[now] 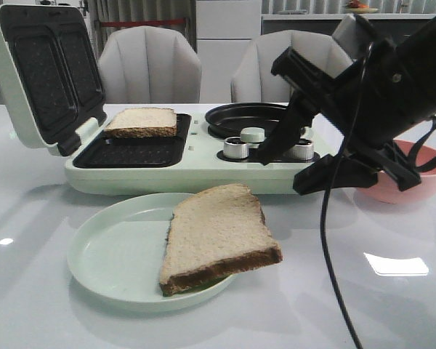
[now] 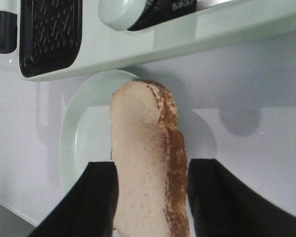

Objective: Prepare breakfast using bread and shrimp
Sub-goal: 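Grasp the remaining bread slice on the plate with the right gripper, then lift the bread with the right gripper over the sandwich maker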

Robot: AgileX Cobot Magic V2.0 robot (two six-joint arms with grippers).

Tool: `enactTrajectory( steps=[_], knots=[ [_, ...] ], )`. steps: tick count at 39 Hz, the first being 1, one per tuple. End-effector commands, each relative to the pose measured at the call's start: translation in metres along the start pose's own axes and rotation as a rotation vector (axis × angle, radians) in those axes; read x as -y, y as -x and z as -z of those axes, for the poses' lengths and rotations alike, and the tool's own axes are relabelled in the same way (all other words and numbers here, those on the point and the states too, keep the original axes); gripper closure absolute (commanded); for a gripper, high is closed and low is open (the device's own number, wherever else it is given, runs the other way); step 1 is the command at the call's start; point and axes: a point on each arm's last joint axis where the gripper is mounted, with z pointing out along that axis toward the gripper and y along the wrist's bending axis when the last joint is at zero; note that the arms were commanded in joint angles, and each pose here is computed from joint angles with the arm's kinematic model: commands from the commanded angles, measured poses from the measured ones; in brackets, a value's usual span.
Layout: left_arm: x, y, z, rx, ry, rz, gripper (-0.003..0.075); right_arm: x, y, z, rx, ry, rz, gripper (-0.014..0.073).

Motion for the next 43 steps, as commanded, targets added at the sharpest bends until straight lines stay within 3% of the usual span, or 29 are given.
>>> enactTrajectory(
  steps=[1,20,23,32,43],
  knots=[
    [-0.002,0.015,0.005,0.112,0.001,0.008,0.0607,-0.012,0.008,-0.005,-0.012,0.082,0.042,0.0158],
    [-0.002,0.015,0.005,0.119,-0.002,0.008,0.0607,0.004,0.006,-0.041,-0.117,0.088,0.016,0.0163],
    [-0.002,0.015,0.005,0.119,-0.002,0.008,0.0607,0.004,0.006,-0.045,-0.136,0.121,0.029,0.0208],
    [-0.002,0.015,0.005,0.119,-0.002,0.008,0.0607,-0.006,0.008,-0.044,-0.129,0.202,0.046,0.0461],
    [-0.002,0.015,0.005,0.117,-0.002,0.008,0.0606,-0.023,0.012,-0.025,-0.085,0.265,0.126,0.0459]
  ],
)
